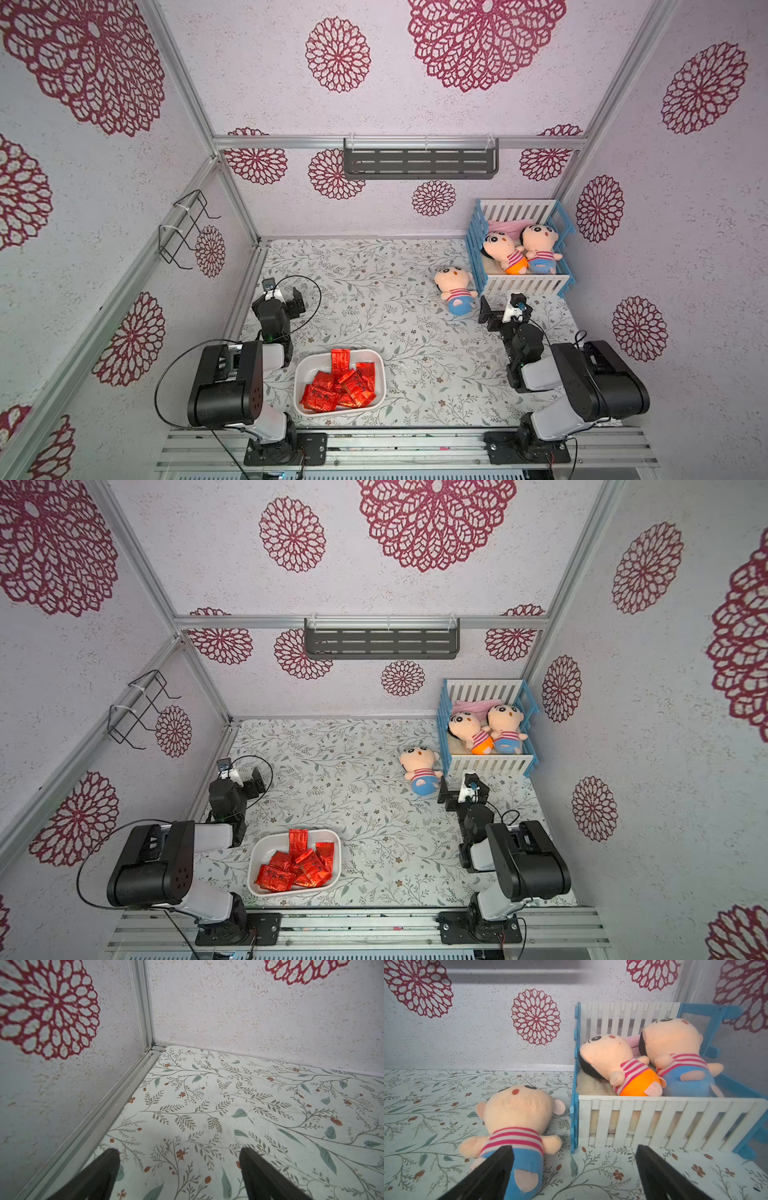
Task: Take the tea bags out of the storage box
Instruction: Move the storage box to the center of the board.
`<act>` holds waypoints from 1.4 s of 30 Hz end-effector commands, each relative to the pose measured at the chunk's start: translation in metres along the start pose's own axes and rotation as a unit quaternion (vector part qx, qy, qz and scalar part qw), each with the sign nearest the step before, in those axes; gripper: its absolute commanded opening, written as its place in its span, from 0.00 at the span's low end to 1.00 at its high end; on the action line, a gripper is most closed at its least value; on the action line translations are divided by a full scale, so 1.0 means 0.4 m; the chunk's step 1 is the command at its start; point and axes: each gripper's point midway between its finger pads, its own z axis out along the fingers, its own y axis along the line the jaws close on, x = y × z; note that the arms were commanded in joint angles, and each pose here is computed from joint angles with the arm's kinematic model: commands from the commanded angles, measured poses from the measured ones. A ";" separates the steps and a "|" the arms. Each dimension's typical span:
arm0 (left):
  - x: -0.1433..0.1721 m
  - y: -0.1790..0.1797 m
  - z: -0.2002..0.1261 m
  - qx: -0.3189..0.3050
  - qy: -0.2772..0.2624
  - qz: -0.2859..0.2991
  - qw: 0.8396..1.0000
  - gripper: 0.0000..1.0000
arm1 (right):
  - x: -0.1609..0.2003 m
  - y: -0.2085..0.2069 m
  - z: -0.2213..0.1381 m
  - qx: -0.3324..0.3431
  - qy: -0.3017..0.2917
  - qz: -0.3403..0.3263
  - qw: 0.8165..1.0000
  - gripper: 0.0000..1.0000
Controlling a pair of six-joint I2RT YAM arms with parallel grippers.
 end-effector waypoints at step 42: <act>-0.081 -0.089 -0.213 0.031 0.240 -0.277 0.930 0.97 | -0.248 0.073 -0.077 -0.075 -0.034 0.174 0.981 0.96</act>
